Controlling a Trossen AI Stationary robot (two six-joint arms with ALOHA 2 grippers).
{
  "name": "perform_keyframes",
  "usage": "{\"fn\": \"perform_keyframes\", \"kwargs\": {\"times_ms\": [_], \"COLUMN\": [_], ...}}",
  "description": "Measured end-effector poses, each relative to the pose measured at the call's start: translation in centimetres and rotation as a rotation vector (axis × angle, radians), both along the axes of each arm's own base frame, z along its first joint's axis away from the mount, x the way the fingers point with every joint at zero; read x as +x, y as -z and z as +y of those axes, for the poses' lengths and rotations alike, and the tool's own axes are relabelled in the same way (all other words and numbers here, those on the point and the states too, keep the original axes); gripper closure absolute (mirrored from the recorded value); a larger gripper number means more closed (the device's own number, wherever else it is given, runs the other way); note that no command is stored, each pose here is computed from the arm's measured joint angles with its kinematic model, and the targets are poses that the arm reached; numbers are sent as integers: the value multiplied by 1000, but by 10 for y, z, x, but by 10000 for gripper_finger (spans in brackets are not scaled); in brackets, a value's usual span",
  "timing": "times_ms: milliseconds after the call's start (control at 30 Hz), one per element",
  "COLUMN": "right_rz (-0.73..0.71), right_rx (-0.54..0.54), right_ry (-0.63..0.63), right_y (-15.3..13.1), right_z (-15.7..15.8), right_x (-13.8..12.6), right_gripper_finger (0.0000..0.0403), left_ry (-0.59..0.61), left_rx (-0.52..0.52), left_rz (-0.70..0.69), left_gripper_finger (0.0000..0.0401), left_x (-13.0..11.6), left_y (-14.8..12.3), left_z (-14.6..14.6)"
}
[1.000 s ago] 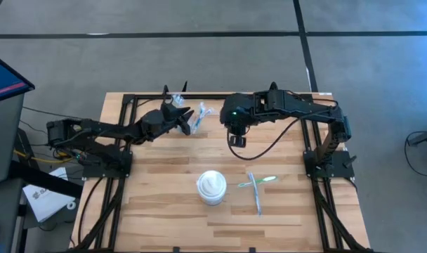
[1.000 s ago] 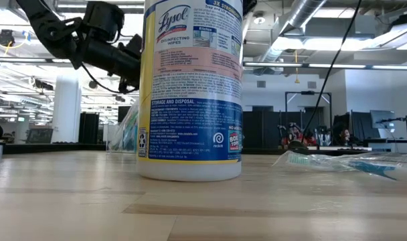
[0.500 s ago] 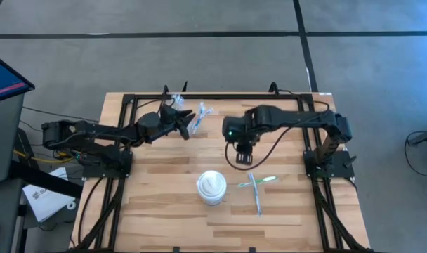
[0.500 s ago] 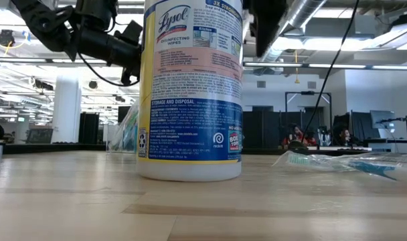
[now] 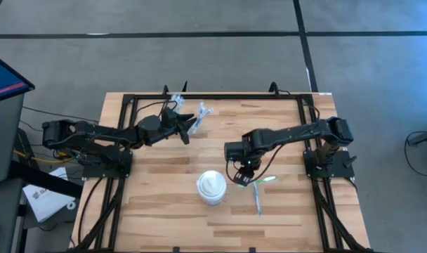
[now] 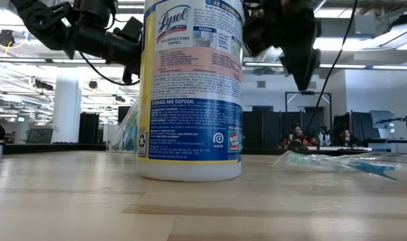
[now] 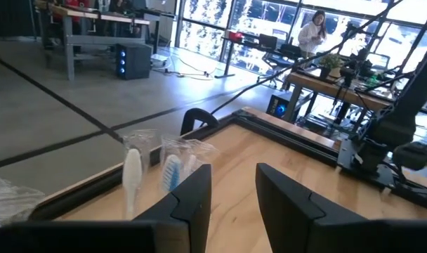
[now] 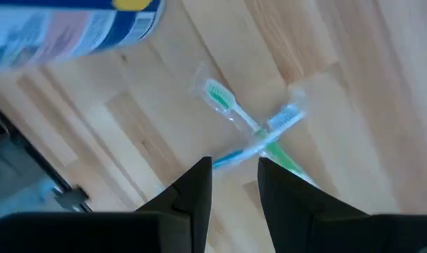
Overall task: Pick & Place toothbrushing station
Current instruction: Put the blue toothbrush into the transparent organizer
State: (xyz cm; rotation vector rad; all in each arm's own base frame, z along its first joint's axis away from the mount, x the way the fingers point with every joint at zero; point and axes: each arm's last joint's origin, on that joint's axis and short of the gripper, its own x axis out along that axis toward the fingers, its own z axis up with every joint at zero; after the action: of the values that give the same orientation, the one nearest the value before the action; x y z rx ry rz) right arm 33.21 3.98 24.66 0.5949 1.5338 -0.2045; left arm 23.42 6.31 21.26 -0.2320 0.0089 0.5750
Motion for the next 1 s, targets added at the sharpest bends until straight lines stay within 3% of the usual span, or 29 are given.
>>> {"fn": "perform_keyframes", "kwargs": {"times_ms": [367,567,867,1000], "right_rz": [52,88,140,125], "right_rx": [49,-22,-96,-77], "right_ry": [280,408,504,529], "right_y": [44,45,46,63], "right_z": [28,35,34,35], "right_x": [-8,-12,-18,-21], "right_gripper_finger": [295,295,295,295], "left_ry": [25,39,39,39], "left_rx": [0,-1,-2,-2], "left_rz": [1,0,4,5], "left_gripper_finger": [293,293,293,293], "left_x": [2,2,2,2], "left_y": [0,0,1,1], "left_z": [-6,-7,-7,-7]}}
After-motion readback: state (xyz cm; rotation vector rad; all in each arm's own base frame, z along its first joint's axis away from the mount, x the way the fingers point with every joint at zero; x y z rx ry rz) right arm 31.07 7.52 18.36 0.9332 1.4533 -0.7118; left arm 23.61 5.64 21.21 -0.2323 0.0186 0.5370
